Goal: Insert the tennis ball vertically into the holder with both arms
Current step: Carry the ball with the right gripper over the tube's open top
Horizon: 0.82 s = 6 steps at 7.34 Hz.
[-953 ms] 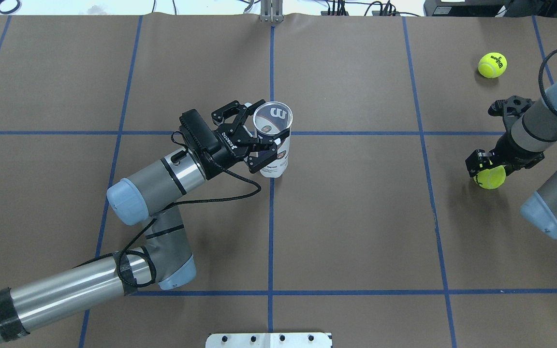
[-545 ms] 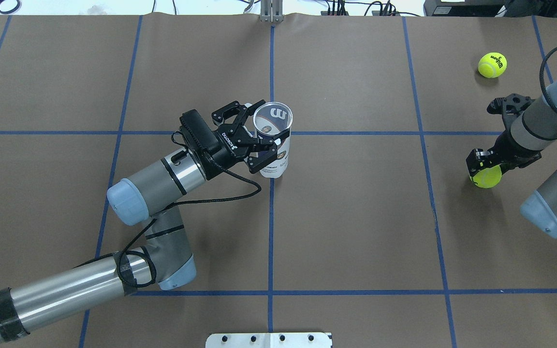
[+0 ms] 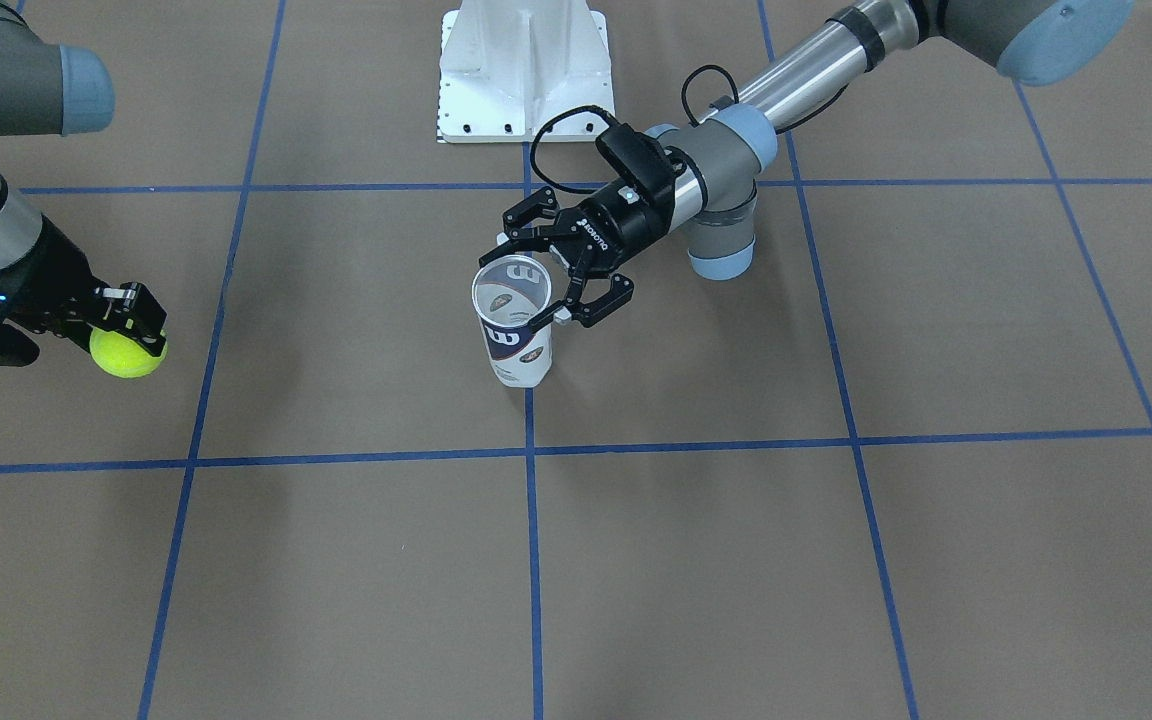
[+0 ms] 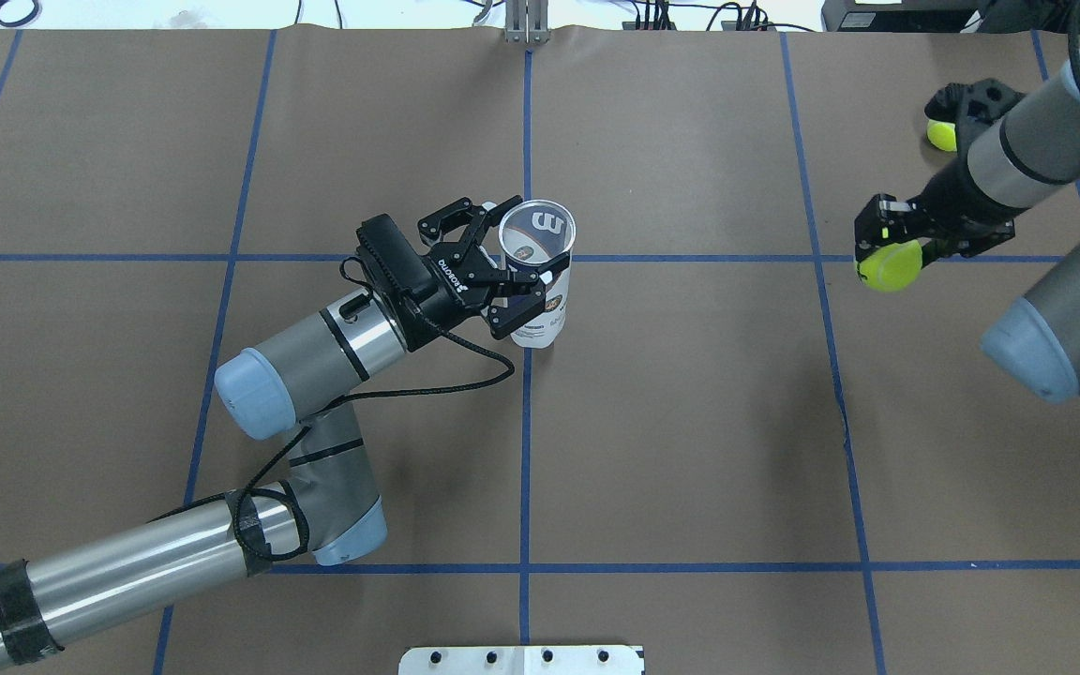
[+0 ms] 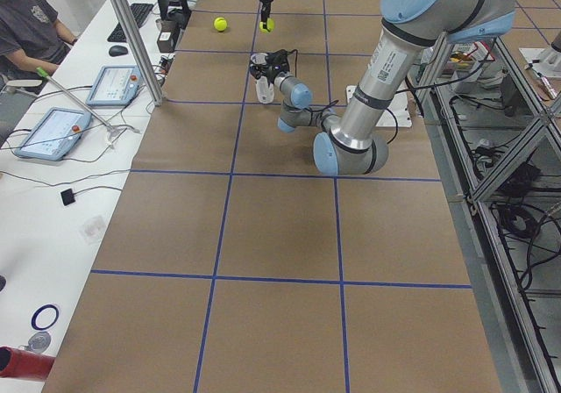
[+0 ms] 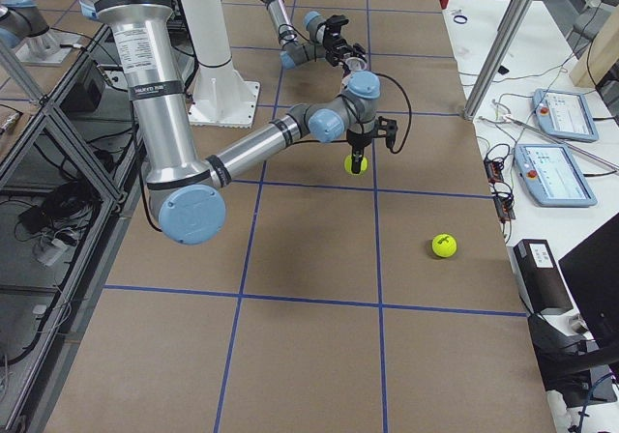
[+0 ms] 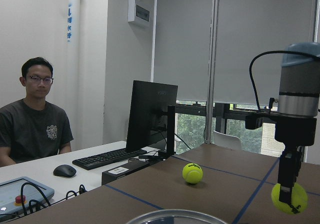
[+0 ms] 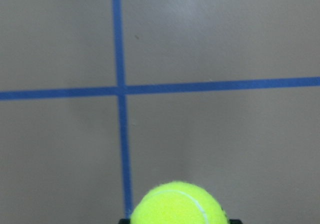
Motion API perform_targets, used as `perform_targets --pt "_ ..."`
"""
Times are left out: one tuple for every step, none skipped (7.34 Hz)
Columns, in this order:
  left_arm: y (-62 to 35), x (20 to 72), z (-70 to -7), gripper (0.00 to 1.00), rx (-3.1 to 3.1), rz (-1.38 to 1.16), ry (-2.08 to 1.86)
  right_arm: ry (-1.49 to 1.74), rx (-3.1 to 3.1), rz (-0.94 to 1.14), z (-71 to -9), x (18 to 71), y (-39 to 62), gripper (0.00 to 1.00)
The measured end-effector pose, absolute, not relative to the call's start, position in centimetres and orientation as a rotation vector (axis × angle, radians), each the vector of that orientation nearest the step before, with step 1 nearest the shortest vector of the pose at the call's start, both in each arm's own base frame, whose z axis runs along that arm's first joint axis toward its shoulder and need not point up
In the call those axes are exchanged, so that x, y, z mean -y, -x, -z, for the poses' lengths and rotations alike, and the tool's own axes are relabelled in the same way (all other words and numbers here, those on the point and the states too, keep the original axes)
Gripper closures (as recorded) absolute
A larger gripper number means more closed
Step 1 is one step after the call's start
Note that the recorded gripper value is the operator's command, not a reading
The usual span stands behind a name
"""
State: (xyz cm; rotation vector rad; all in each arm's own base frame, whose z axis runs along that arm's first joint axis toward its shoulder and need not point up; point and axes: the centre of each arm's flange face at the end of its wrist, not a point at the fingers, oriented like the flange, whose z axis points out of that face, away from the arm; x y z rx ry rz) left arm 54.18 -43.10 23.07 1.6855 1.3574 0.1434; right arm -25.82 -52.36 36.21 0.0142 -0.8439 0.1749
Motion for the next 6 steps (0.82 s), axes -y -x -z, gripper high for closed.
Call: perform_targets --pt "-54.2 43.1 -23.1 0.18 -1.354 -0.136 -1.687 -0.009 0.869 -0.232 -31.2 53.6 26.5 1.0" --pt "-54.1 43.2 -23.2 0.18 -1.348 -0.12 -1.691 -0.002 0.895 -0.281 -27.2 54.3 27.3 1.0" --pt "-53.9 43.1 -23.4 0.18 -1.351 -0.102 -1.699 0.011 0.922 -0.327 -24.1 54.5 28.1 1.0" --pt "-53.7 42.9 -23.7 0.18 -1.362 -0.09 -1.708 0.023 0.952 -0.369 -21.4 54.4 28.9 1.0" --pt "-53.7 42.6 -23.9 0.18 -1.368 -0.088 -1.713 0.042 0.986 -0.41 -18.4 54.1 29.9 1.0" --pt "-54.0 42.1 -24.0 0.18 -1.373 -0.094 -1.719 0.06 1.019 -0.443 -15.6 53.6 31.0 1.0"
